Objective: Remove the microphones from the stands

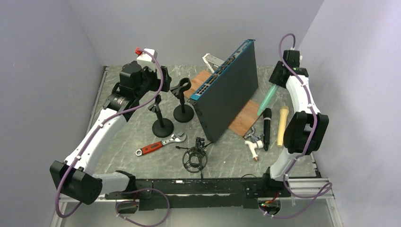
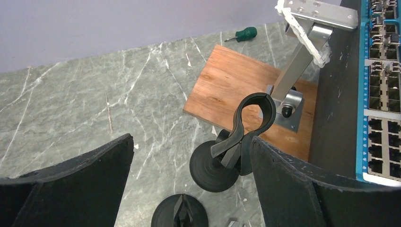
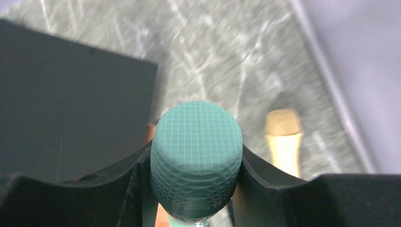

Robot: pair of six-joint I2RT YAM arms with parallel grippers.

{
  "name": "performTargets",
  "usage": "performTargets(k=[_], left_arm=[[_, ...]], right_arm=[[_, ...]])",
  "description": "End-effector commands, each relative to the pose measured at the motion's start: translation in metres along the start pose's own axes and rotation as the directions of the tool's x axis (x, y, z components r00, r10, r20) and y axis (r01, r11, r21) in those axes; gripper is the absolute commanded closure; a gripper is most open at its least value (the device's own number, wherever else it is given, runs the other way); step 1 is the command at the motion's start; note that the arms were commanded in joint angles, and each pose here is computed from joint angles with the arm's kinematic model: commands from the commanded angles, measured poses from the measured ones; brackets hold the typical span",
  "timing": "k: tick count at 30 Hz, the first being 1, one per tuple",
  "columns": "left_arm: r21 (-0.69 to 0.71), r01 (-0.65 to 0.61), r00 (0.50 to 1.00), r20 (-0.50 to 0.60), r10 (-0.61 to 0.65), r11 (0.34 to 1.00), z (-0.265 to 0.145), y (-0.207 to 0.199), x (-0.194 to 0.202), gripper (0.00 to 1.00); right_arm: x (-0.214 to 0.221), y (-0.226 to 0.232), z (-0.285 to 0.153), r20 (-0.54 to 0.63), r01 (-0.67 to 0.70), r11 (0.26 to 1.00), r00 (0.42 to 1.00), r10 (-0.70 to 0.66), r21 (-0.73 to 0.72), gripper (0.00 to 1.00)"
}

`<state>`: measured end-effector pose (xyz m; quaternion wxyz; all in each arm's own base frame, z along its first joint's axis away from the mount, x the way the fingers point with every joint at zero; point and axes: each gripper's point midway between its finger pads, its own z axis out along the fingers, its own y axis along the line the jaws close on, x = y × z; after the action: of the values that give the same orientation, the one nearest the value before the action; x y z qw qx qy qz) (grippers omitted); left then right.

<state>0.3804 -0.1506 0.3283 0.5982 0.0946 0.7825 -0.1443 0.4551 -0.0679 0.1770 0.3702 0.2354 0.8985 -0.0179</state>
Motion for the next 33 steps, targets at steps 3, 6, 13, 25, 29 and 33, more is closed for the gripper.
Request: performTargets(k=[3, 6, 13, 25, 29, 33], left_arm=[[0.026, 0.019, 1.0, 0.023, -0.019, 0.999, -0.003, -0.006, -0.01, 0.05], [0.052, 0.04, 0.999, 0.023, -0.041, 0.998, -0.002, -0.01, -0.011, 0.06], [0.11, 0.06, 0.998, -0.01, -0.059, 0.992, 0.004, -0.021, -0.003, 0.06], [0.154, 0.018, 1.0, 0.016, -0.02, 0.988, -0.002, -0.027, -0.007, 0.06], [0.159, 0.021, 1.0, 0.006, -0.022, 0.987, 0.001, -0.027, -0.004, 0.06], [0.153, 0.022, 1.0, -0.005, -0.022, 0.988, 0.004, -0.026, -0.001, 0.06]], right_arm=[[-0.031, -0.061, -0.037, -0.003, 0.214, 0.929, 0.975, -0.223, 0.302, 1.0], [-0.018, -0.077, -0.039, -0.026, 0.259, 0.898, 0.963, -0.267, 0.355, 1.0], [0.009, -0.1, -0.029, -0.095, 0.333, 0.839, 0.941, -0.325, 0.431, 1.0], [0.021, -0.083, 0.047, -0.086, 0.39, 0.853, 0.919, -0.385, 0.347, 0.97], [0.023, -0.072, 0.07, -0.093, 0.418, 0.848, 0.907, -0.411, 0.328, 0.97], [0.025, -0.066, 0.087, -0.111, 0.44, 0.835, 0.897, -0.428, 0.331, 0.97]])
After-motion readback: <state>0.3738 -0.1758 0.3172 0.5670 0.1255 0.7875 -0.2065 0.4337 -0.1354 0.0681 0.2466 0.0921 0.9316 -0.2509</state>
